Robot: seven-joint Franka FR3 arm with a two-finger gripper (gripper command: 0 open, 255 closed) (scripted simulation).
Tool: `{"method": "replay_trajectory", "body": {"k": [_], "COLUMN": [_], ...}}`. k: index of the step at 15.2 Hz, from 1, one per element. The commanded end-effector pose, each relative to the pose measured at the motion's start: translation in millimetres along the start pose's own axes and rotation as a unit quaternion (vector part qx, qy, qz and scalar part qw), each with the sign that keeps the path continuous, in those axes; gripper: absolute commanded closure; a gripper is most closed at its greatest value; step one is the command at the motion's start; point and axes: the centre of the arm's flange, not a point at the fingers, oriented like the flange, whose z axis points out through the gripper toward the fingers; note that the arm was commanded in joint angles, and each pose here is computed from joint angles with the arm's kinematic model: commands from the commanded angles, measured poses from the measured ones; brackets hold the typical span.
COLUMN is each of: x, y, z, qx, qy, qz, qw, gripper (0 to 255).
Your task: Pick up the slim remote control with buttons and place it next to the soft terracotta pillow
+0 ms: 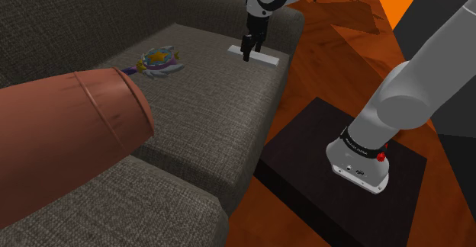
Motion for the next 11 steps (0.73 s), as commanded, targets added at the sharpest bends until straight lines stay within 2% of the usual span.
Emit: {"method": "replay_trajectory", "body": {"k": [1,11], "x": [0.0,0.0], "y": [0.0,-0.1], "z": [0.0,-5.2], "qx": [0.000,0.000], "qy": [0.000,0.000], "qz": [0.000,0.000], "qw": [1.0000,1.0000], "gripper": [255,255]}}
